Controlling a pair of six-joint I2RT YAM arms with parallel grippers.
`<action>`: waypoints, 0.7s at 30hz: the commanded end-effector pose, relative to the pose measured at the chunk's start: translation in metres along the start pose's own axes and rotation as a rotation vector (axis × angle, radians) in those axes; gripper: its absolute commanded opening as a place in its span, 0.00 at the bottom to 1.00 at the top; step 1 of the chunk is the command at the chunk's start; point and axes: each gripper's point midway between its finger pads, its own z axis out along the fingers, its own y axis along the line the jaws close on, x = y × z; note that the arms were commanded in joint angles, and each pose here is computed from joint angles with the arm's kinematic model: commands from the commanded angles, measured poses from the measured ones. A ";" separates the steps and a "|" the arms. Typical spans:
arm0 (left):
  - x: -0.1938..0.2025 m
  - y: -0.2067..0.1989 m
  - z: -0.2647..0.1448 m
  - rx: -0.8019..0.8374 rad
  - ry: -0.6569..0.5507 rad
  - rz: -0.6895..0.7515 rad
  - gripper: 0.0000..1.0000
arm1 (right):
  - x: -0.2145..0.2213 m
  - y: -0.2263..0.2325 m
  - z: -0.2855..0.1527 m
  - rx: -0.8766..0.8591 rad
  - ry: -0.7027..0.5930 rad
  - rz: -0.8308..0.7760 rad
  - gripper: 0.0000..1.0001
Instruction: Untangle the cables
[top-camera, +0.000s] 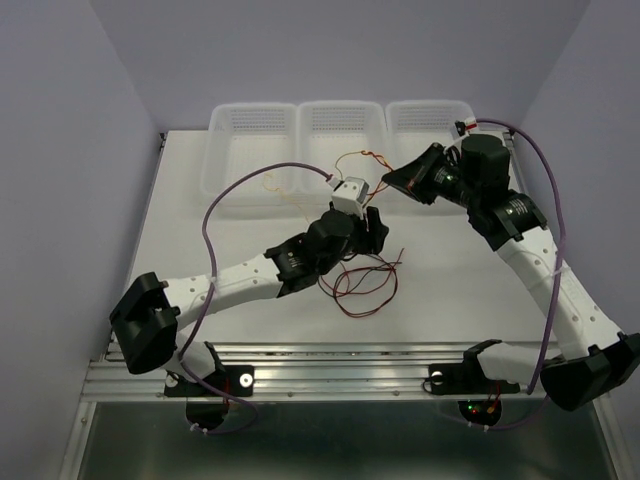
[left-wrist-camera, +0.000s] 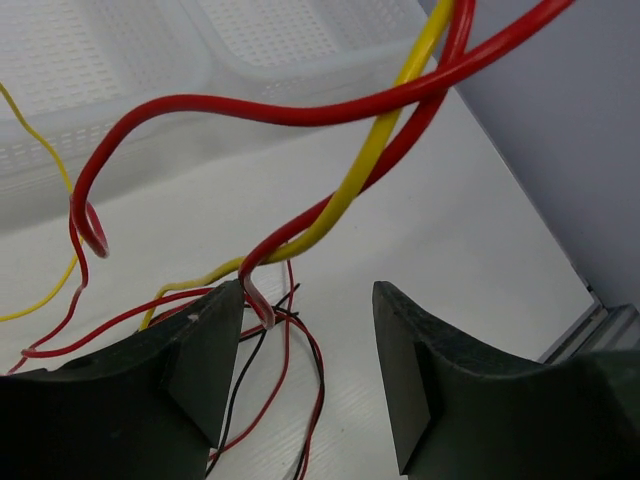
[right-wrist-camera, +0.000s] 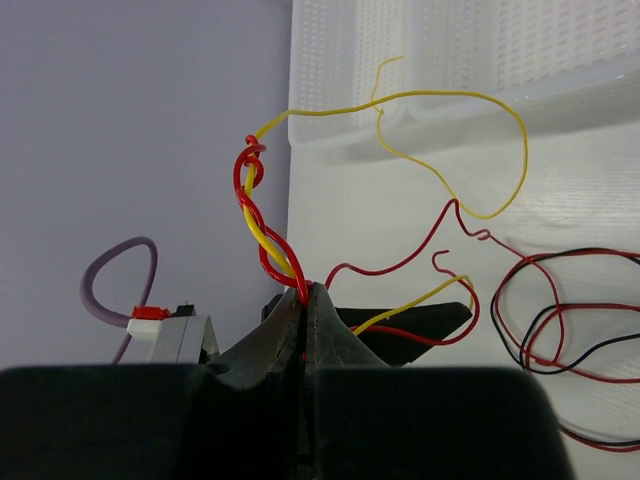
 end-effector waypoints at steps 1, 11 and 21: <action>-0.038 -0.009 0.000 -0.034 -0.101 -0.039 0.64 | -0.008 0.023 -0.013 -0.089 -0.046 -0.007 0.01; -0.040 -0.020 -0.011 0.018 -0.098 -0.014 0.00 | -0.011 0.006 -0.002 -0.038 -0.070 -0.027 0.01; -0.042 -0.071 -0.097 0.428 -0.051 -0.093 0.00 | 0.002 -0.060 0.057 0.149 0.044 -0.148 0.01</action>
